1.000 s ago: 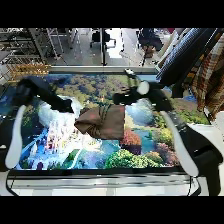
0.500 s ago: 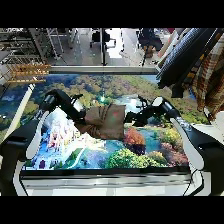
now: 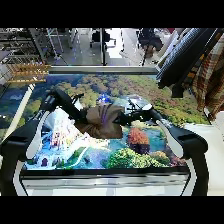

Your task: Fold the clothes and pants, and hang the long-sleeved shirts on hangers.

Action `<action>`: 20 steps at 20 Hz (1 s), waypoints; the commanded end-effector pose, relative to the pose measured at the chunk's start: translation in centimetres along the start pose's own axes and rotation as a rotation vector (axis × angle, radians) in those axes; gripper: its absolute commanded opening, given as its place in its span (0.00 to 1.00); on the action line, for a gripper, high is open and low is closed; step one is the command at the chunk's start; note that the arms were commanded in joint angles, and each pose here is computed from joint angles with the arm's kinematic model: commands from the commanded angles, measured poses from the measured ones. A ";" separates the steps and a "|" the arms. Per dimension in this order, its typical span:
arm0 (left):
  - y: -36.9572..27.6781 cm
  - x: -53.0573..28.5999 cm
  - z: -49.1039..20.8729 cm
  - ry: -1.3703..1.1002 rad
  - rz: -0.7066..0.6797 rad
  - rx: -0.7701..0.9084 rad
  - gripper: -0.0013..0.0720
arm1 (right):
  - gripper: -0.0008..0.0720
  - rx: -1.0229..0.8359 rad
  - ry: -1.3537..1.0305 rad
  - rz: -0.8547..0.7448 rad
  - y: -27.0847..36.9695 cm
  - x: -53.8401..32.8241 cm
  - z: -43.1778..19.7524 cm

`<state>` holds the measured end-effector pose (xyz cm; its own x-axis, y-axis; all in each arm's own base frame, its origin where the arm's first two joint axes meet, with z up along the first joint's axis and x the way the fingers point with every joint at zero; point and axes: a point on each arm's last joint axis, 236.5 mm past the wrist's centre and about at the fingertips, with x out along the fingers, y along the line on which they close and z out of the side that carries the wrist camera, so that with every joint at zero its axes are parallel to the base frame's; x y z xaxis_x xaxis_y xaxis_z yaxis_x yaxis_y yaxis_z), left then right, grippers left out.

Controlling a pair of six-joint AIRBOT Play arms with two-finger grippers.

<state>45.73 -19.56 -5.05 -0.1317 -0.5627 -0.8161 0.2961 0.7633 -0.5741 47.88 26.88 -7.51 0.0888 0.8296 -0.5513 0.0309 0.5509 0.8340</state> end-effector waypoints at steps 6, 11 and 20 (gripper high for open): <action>-8.4 -14.8 -4.2 -0.138 -0.016 0.181 0.03 | 0.04 -0.168 -0.076 -0.030 9.3 -9.2 2.1; -12.1 -22.5 -8.6 -0.256 0.056 0.256 0.03 | 0.04 -0.133 -0.368 -0.092 11.9 -24.5 4.2; -12.8 -22.7 -10.0 -0.236 0.067 0.300 0.03 | 0.04 0.014 -0.705 -0.346 3.4 -45.3 2.1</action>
<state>35.93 -13.55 20.53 0.1257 -0.6061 -0.7854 0.5545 0.6994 -0.4511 48.70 -1.78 19.67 0.6342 0.4999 -0.5898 0.0654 0.7254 0.6852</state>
